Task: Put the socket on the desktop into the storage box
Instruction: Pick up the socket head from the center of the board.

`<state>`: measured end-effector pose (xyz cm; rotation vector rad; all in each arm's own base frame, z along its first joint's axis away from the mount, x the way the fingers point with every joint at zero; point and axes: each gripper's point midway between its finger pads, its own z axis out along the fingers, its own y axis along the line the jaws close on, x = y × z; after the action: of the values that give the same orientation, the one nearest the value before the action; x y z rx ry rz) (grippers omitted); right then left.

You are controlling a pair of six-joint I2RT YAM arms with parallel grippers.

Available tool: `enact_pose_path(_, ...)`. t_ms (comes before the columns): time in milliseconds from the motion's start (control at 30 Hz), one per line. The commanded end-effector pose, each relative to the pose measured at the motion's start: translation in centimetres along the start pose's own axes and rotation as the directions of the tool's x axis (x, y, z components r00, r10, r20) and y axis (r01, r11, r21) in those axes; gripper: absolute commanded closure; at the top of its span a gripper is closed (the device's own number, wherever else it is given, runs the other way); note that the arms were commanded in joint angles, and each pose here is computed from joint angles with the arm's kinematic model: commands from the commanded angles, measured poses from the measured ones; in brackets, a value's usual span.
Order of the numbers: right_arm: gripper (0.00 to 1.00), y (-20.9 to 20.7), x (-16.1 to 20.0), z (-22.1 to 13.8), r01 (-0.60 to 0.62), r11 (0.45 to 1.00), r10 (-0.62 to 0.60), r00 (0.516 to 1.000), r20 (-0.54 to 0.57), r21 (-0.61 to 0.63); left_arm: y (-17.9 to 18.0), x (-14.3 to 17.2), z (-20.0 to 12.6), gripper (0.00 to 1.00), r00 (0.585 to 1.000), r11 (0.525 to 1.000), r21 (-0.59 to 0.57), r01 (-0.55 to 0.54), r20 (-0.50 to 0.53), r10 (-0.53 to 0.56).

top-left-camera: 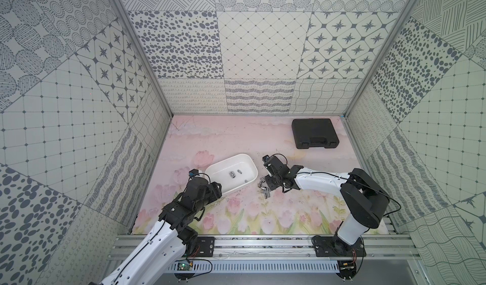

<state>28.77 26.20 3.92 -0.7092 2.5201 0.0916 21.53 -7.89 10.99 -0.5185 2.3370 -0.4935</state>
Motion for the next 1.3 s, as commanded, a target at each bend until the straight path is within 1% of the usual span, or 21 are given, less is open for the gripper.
enact_pose_path(0, 0.58, 0.6, -1.1, 0.3, 0.012, 1.000, -0.012, 1.000, 0.022, -0.015, 0.0, 0.2, 0.0, 0.28, 1.000, 1.000, 0.003, -0.005, -0.008, 0.005)
enact_pose_path(533, 0.61, 0.6, -0.6, 1.5, 0.027, 1.000, -0.027, 1.000, -0.013, 0.006, -0.1, 0.2, 0.0, 0.27, 1.000, 1.000, 0.010, -0.007, -0.011, 0.007)
enact_pose_path(767, 0.66, 0.4, -0.4, 1.9, 0.028, 0.999, -0.027, 0.999, -0.031, 0.019, -0.2, 0.3, 0.0, 0.28, 1.000, 1.000, 0.012, -0.008, -0.013, 0.009)
enact_pose_path(1033, 0.72, 0.3, -0.4, 1.5, 0.022, 1.000, -0.022, 0.999, -0.026, 0.018, -0.2, 0.3, 0.0, 0.28, 1.000, 1.000, 0.010, -0.008, -0.012, 0.008)
enact_pose_path(1267, 0.74, 0.3, -0.6, 1.0, 0.012, 1.000, -0.012, 1.000, -0.015, 0.012, -0.1, 0.2, 0.0, 0.28, 1.000, 1.000, 0.008, -0.006, -0.010, 0.006)
